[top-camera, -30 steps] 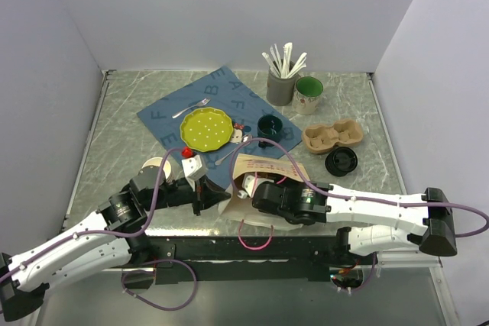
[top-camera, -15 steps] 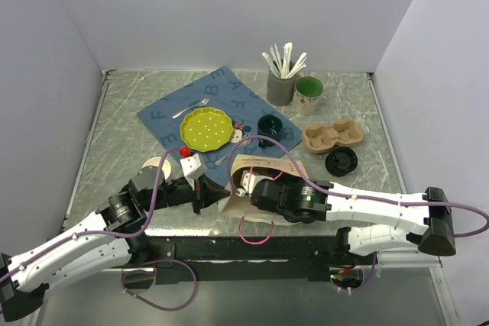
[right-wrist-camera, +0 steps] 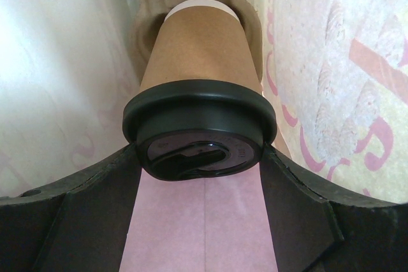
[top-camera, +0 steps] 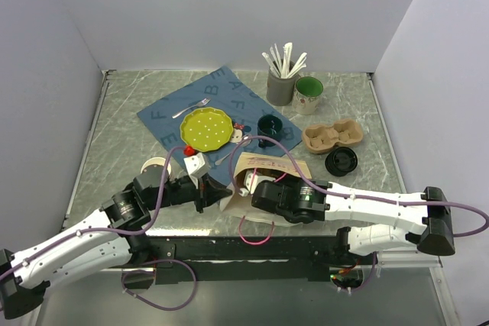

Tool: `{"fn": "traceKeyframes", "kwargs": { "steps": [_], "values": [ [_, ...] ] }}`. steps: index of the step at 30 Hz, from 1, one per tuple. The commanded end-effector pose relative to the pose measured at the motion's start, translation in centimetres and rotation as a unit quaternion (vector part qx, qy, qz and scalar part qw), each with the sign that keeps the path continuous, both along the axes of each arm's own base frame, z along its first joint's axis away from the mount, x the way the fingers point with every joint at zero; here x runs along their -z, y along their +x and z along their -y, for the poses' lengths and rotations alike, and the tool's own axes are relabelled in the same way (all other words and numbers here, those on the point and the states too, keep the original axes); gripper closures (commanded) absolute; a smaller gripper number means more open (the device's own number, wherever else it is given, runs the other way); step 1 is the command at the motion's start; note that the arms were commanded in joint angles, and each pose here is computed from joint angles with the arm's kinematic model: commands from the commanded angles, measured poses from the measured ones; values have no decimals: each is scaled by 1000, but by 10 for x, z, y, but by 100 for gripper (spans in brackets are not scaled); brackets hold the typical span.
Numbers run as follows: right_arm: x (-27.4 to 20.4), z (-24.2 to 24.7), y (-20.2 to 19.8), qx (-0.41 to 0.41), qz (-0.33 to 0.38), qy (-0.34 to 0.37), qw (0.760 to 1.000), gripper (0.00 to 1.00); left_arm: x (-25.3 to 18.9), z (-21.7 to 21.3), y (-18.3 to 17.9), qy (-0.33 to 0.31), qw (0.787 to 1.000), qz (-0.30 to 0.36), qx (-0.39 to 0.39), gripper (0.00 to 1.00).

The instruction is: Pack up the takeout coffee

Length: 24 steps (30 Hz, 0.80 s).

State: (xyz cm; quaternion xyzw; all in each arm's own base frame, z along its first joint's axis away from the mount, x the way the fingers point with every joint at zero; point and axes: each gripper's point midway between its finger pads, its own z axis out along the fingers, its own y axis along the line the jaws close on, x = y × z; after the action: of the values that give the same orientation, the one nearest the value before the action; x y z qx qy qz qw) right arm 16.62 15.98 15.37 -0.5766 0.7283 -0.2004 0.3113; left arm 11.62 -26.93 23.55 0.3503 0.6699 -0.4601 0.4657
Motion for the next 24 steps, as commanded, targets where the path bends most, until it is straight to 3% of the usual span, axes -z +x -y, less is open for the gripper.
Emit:
{"fn": "traceKeyframes", "kwargs": {
  "steps": [1, 14, 24],
  "values": [
    [-7, 9, 9, 32, 29, -8, 999, 64, -10, 3, 5, -6, 1000, 19, -6, 99],
    [1, 19, 17, 48, 28, -11, 998, 64, -13, 6, 10, -3, 1000, 19, -13, 99],
    [4, 16, 19, 73, 16, 8, 997, 65, -56, 14, -2, -59, 998, 8, 19, 99]
  ]
}}
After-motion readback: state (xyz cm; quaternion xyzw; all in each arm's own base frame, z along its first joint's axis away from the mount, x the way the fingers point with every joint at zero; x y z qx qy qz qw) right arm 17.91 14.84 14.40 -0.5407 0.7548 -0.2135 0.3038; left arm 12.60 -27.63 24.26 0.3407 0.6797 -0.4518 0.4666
